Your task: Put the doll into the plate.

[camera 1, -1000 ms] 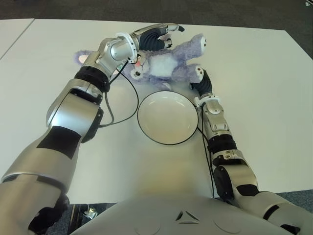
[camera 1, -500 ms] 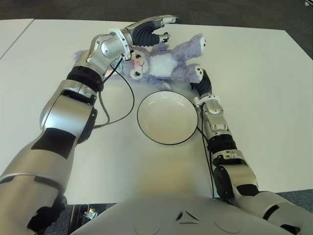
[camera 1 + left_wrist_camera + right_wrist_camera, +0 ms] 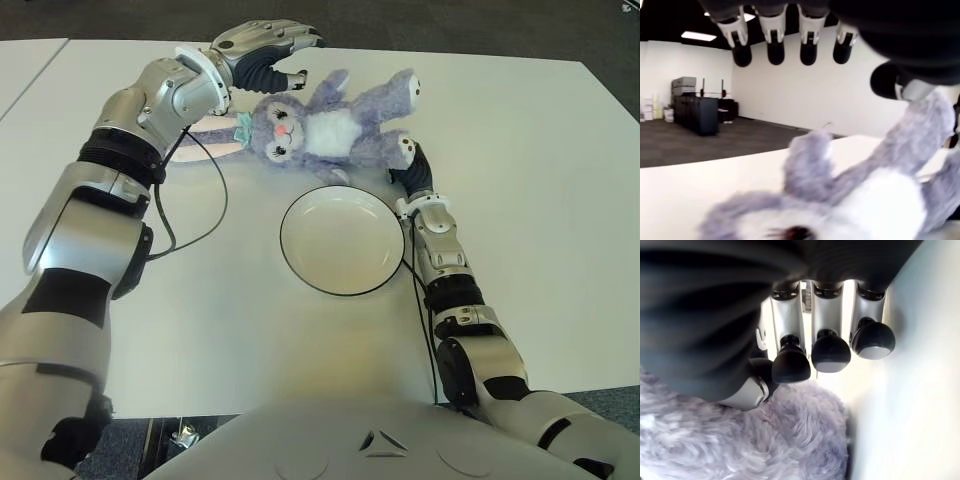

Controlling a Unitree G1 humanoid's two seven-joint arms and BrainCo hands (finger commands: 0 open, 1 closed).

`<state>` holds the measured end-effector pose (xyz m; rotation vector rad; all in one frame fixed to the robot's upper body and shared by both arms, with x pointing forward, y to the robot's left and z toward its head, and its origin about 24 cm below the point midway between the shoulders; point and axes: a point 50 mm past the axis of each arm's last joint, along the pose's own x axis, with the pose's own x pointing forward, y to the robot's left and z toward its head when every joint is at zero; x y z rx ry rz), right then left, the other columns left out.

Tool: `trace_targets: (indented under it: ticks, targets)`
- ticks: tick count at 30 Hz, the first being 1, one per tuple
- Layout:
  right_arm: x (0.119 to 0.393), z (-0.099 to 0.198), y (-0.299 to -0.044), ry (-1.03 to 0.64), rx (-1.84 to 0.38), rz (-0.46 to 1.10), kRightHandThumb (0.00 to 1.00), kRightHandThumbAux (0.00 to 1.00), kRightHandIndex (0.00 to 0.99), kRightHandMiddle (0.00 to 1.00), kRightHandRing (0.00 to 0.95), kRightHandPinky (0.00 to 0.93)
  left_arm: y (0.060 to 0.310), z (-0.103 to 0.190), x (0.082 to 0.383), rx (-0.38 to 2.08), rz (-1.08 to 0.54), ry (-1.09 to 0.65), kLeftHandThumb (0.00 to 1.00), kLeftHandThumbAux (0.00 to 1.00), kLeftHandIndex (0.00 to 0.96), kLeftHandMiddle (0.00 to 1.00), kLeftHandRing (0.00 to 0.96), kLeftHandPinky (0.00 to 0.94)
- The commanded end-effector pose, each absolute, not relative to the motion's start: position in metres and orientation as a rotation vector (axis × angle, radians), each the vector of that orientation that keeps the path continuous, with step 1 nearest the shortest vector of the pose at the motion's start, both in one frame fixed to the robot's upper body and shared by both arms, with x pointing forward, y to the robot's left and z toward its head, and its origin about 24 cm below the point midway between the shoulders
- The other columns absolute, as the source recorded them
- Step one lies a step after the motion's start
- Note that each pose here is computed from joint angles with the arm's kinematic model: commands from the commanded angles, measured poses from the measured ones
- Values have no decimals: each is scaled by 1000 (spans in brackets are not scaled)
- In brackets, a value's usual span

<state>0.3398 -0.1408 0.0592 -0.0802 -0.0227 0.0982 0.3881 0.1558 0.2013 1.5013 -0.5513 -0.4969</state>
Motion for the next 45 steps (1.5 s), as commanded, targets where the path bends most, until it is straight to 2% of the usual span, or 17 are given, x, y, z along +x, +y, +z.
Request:
trace_targets:
  ticks: [1, 10, 16, 27, 40, 45]
  targets:
    - [330, 32, -143, 100, -89, 99, 707, 718, 440, 868, 863, 865, 167, 191, 385, 1629, -529, -484, 545, 183, 0, 0, 0, 0]
    - [330, 32, -143, 103, -103, 103, 706, 719, 440, 877, 874, 870, 186, 184, 381, 1728, -488, -438, 382, 166, 0, 0, 0, 0]
    - [331, 32, -144, 111, -112, 102, 707, 719, 440, 866, 860, 848, 190, 182, 379, 1746, -479, -400, 352, 165, 0, 0, 0, 0]
    - [333, 32, -145, 112, -121, 95, 706, 720, 440, 872, 867, 857, 191, 177, 374, 1688, -500, -325, 406, 191, 0, 0, 0, 0]
    - [334, 31, -146, 116, -128, 96, 705, 721, 440, 859, 855, 844, 187, 164, 375, 1634, -527, -293, 411, 188, 0, 0, 0, 0]
    - [335, 31, -145, 117, -130, 95, 705, 721, 440, 856, 849, 834, 183, 154, 377, 1572, -548, -266, 464, 222, 0, 0, 0, 0]
